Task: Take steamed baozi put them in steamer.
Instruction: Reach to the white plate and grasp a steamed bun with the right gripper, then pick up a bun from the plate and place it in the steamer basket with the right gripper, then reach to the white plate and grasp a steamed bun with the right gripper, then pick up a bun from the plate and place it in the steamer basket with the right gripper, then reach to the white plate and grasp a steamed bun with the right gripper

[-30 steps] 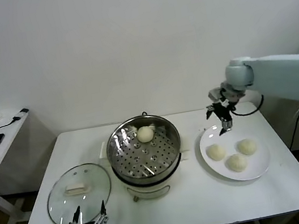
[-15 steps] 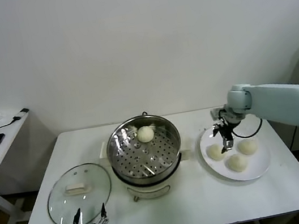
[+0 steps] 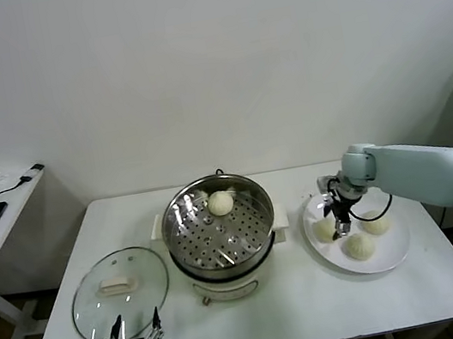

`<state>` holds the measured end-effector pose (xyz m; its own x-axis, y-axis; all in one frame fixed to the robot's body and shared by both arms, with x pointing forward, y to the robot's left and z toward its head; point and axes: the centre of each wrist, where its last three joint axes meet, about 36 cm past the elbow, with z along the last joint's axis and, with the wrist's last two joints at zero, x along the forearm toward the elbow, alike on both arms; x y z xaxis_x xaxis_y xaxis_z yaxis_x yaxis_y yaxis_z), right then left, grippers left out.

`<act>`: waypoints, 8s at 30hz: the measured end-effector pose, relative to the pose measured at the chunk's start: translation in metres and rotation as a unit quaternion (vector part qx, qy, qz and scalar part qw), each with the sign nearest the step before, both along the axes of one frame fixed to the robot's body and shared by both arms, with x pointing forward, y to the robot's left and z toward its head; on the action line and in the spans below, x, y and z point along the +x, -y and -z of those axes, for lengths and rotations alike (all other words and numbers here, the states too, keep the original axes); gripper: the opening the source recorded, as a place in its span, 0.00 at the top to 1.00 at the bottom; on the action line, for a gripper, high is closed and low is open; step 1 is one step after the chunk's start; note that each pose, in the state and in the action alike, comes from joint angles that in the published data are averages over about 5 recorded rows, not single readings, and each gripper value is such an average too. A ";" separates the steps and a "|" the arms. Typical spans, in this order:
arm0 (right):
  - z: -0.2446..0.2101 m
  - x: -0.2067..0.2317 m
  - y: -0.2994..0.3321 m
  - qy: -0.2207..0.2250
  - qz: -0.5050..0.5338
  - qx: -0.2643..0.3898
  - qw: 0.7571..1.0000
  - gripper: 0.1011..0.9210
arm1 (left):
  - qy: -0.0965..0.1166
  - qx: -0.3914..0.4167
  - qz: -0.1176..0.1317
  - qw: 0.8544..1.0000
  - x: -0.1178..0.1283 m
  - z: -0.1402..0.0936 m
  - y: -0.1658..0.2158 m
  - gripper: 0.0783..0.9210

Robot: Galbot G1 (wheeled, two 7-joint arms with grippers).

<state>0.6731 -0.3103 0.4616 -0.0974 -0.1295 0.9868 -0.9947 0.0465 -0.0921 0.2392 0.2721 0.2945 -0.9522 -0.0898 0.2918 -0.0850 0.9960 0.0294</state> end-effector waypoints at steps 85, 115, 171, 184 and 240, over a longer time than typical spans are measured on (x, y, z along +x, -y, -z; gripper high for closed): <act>-0.167 -0.033 -0.324 0.079 -0.127 0.064 0.987 0.12 | 0.046 -0.010 0.026 0.999 0.017 -0.040 0.015 0.12; -0.128 -0.045 0.032 0.008 -0.038 -0.026 0.999 0.12 | 0.043 -0.015 0.016 0.999 0.012 -0.039 0.013 0.12; -0.049 -0.059 0.037 -0.004 -0.036 -0.033 0.999 0.48 | 0.032 -0.003 0.018 0.999 0.002 -0.034 0.014 0.12; -0.227 -0.020 -0.079 0.087 -0.218 0.015 0.972 0.48 | 0.039 -0.001 0.021 0.999 0.003 -0.039 0.015 0.12; -0.173 -0.017 -0.319 0.042 -0.695 0.022 0.718 0.12 | 0.042 0.012 0.014 0.999 -0.008 -0.041 0.009 0.12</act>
<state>0.6561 0.0086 0.6348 0.0981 -0.1899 0.9769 -0.0749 -0.9802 -0.1830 0.2308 0.2630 0.3359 -0.9755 -0.0681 0.2092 -0.0595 0.9971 0.0469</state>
